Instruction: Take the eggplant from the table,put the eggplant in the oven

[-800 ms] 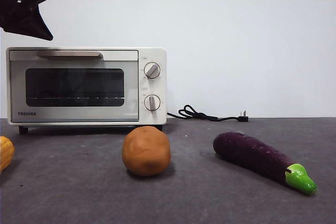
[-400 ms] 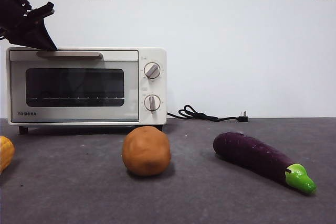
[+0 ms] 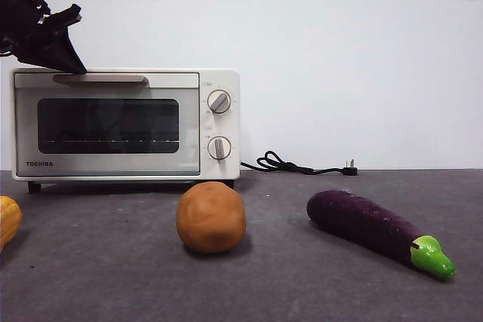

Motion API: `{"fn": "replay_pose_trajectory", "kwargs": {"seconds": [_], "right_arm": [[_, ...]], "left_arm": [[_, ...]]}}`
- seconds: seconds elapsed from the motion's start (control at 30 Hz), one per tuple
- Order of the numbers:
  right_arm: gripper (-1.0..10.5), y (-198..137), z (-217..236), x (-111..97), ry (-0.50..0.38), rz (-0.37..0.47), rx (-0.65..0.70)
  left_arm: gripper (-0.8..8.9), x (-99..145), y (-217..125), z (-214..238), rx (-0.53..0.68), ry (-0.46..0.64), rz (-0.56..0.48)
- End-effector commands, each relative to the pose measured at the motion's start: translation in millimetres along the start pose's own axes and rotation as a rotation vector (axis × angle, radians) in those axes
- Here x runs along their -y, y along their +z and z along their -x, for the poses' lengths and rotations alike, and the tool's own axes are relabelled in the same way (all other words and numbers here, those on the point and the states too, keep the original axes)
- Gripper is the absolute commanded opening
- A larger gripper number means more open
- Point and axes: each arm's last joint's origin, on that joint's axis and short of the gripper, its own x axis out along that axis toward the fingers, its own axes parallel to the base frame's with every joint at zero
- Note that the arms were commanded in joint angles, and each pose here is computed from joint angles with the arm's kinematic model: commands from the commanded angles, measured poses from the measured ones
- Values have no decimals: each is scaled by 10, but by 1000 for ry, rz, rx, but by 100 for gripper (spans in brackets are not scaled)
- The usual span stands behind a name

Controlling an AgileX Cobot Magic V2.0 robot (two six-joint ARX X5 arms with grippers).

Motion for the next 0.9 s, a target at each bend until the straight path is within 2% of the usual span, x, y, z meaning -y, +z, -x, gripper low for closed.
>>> {"fn": "replay_pose_trajectory", "kwargs": {"seconds": [0.03,0.27,0.8,0.9], "right_arm": [[599,-3,4,-4,1,7,-1],[599,11,3,1,-15,15,10],[599,99,-39,24,-13,36,46],[599,113,-46,28,-13,40,52]], "left_arm": [[-6,-21,-341,-264,-168,-23,55],[-5,108,-488,-464,-259,-75,62],[-5,508,-543,-562,-362,-174,13],[-5,592,-554,-559,-381,-227,20]]}}
